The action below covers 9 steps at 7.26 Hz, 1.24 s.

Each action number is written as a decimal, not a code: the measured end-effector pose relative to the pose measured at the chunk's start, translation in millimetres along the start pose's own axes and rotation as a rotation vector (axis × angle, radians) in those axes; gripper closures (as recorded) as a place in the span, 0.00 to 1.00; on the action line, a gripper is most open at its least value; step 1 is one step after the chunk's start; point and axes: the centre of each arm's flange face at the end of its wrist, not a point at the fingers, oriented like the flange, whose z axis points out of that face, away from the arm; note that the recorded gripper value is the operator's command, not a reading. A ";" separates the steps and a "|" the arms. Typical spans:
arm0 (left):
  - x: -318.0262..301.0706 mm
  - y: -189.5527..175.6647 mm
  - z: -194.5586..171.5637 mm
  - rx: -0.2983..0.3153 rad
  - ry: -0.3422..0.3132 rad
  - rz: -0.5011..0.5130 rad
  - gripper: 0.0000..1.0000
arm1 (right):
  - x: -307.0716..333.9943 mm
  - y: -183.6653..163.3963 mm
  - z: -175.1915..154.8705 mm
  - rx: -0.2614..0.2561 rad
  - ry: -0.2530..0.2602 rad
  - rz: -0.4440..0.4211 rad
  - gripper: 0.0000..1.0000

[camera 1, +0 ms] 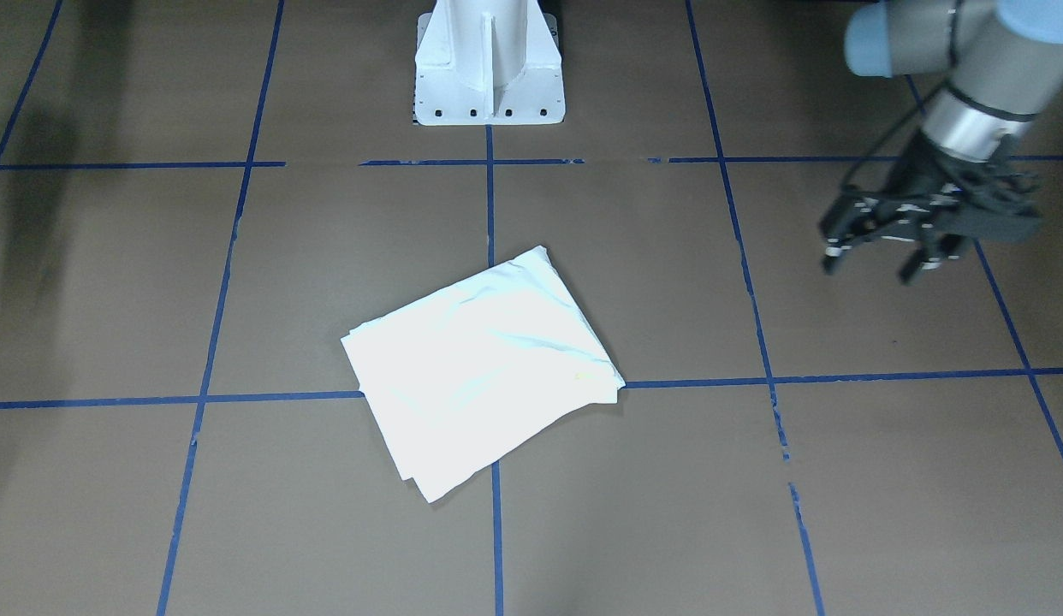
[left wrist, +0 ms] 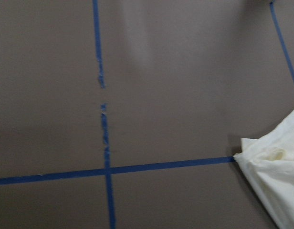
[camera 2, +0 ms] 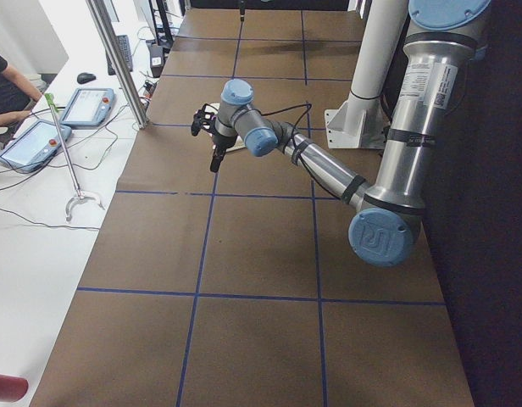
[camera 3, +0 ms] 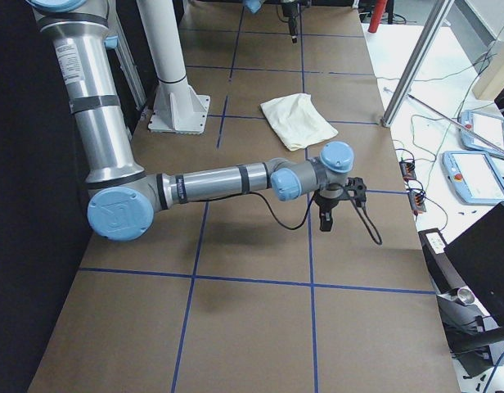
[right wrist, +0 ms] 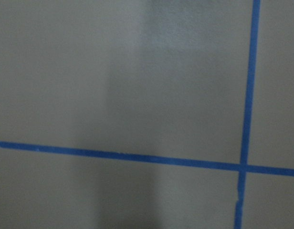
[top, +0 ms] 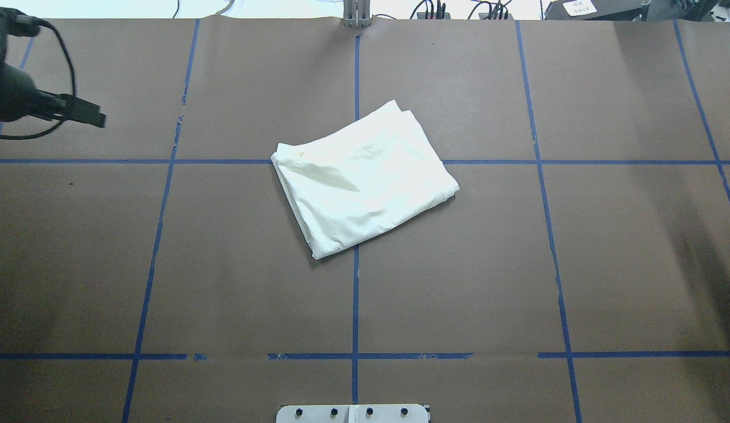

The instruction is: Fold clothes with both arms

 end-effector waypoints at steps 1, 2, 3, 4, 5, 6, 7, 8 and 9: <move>-61.5 -3.3 -9.0 -0.019 -0.055 0.079 0.00 | 26.8 24.3 -3.6 -0.002 -0.018 -0.011 0.00; -123.5 1.0 -17.3 -0.056 -0.097 0.168 0.00 | 41.2 40.3 -7.9 0.001 -0.044 -0.010 0.00; -187.0 21.4 -25.8 -0.098 -0.128 0.251 0.00 | 47.7 51.1 -12.8 0.004 -0.068 0.002 0.00; -239.5 44.9 -34.2 -0.128 -0.144 0.271 0.00 | 49.0 55.6 -17.5 0.005 -0.084 0.017 0.00; -270.2 61.5 -35.4 -0.147 -0.142 0.254 0.00 | 47.0 56.3 -21.6 0.010 -0.088 0.027 0.00; -289.5 71.8 -27.9 -0.161 -0.133 0.232 0.00 | 46.2 58.0 -23.2 0.013 -0.087 0.034 0.00; -306.2 80.1 -15.7 -0.167 -0.128 0.222 0.00 | 42.6 57.3 -27.4 0.020 -0.079 0.030 0.00; -317.8 86.1 -6.1 -0.170 -0.126 0.221 0.00 | 35.1 54.5 -36.1 0.032 -0.061 0.021 0.00; -327.5 88.9 2.0 -0.182 -0.126 0.209 0.00 | 35.3 53.4 -43.7 0.031 -0.037 0.038 0.00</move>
